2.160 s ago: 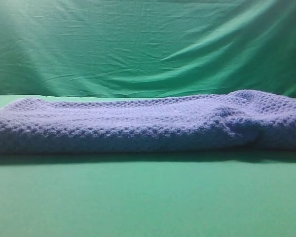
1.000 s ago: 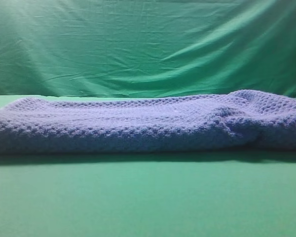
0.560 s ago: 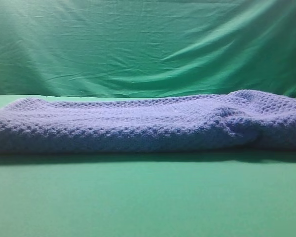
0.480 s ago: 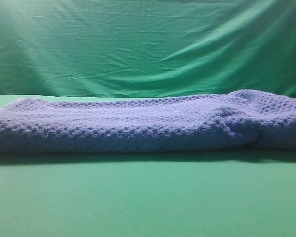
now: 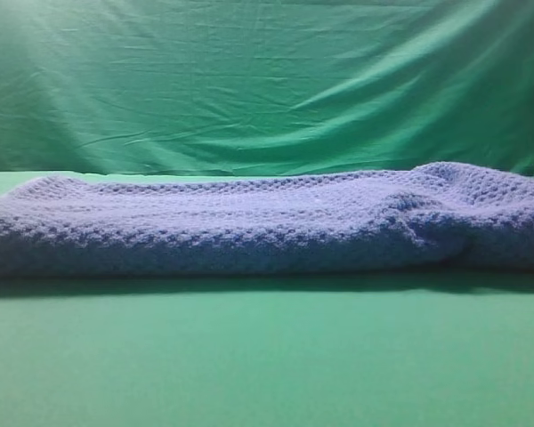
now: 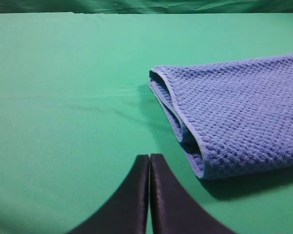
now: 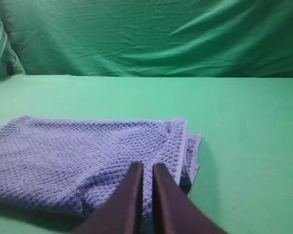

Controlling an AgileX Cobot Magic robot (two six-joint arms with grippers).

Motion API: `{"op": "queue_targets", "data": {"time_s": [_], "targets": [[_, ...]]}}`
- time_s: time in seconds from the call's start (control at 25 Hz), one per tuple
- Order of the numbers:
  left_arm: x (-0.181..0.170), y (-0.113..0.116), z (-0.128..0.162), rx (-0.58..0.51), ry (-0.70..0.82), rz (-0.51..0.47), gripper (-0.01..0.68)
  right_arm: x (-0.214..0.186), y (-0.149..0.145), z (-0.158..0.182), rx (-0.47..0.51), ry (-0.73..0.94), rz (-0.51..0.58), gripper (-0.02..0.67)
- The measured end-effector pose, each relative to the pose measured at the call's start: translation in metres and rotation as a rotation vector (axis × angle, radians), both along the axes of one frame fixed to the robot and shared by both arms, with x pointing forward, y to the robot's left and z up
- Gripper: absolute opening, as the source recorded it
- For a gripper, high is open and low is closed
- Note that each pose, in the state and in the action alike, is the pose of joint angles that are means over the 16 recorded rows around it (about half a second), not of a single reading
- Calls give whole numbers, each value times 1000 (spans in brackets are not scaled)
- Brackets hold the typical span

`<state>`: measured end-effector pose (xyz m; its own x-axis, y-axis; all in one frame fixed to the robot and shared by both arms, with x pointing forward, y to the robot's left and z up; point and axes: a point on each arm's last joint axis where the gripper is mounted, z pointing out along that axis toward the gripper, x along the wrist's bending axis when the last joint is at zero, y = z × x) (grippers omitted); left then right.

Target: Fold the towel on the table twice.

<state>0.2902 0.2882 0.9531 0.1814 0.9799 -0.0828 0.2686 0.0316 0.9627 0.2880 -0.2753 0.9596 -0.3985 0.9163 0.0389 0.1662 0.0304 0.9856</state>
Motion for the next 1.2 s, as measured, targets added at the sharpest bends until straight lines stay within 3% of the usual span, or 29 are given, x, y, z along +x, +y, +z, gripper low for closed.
{"op": "queue_targets", "data": {"time_s": [0.52, 1.2], "targets": [[0, 0, 0, 0, -7, 2, 0, -2, -1, -11, -81, 90, 10, 49], [0, 0, 1, -1, -8, 2, 0, -2, -2, -12, -85, 103, -20, 49]]}}
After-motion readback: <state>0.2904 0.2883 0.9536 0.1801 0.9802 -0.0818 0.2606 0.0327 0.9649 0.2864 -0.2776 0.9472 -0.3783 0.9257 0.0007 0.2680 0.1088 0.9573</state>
